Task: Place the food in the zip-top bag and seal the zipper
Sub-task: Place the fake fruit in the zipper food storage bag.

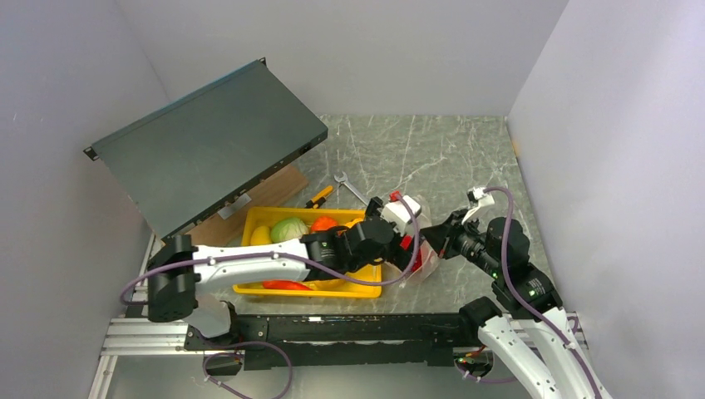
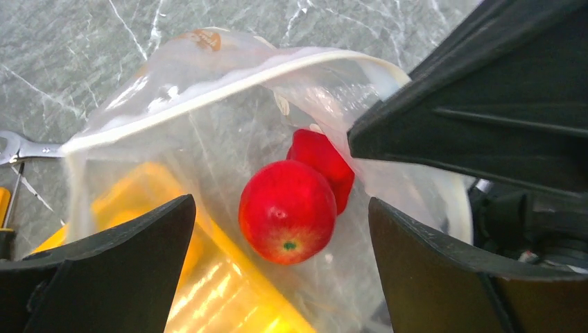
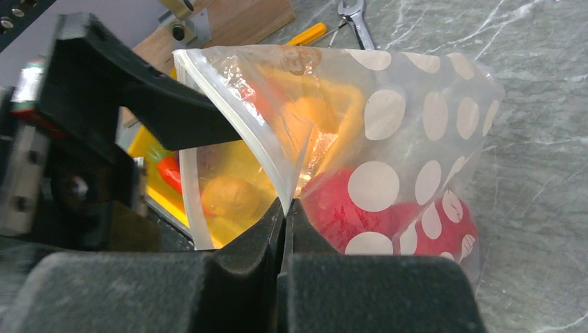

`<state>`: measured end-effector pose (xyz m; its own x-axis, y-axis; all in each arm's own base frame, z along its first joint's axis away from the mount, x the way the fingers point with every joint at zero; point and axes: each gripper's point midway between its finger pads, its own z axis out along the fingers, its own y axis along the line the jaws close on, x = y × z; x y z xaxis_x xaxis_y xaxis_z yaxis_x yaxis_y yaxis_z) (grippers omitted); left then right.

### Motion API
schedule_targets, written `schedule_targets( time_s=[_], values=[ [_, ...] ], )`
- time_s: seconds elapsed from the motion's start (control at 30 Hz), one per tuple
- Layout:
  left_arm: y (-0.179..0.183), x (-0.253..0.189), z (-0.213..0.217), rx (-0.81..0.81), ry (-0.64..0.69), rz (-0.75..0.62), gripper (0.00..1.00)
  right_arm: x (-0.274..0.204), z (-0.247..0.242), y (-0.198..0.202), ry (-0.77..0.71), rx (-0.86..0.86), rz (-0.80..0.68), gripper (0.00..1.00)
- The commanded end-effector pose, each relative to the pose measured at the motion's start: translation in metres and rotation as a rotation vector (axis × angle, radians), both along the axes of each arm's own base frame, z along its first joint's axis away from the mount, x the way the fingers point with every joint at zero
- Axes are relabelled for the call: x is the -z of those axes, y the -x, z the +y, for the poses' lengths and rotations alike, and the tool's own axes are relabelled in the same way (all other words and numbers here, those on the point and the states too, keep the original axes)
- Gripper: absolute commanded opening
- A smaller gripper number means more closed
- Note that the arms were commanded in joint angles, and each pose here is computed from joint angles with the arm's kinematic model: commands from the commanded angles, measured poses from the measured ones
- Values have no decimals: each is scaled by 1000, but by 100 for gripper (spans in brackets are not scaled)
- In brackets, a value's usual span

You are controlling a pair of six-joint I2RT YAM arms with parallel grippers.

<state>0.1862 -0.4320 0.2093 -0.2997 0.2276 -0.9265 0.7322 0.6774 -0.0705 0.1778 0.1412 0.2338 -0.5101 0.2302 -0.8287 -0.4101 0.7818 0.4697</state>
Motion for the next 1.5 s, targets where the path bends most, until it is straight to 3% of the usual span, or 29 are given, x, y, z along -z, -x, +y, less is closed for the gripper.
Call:
schedule_targets(
  time_s=[0.0,0.3,0.7,0.87,1.0,1.1,1.23,1.47],
  values=[
    [19,-30,15,27,90,81,100,-7,4,-4,-3,-19,-32,0],
    [39,-51,54,5,227,174,94,-15,7,-4,-36,-23,-42,0],
    [46,-12,48,-18,135,286,89,-40,-7,2,-22,40,-49,0],
    [49,-1,24,32,95,317,73,-63,-17,15,-32,57,-82,0],
    [59,-5,3,107,123,338,47,-83,-21,18,-74,81,-126,0],
    [67,-13,-8,167,180,348,41,-54,-18,-7,-46,156,14,0],
    [65,-11,-4,143,168,356,44,-3,-7,-34,36,175,193,0],
    [60,-7,22,71,143,336,77,15,-12,-35,71,194,193,0]
  ],
)
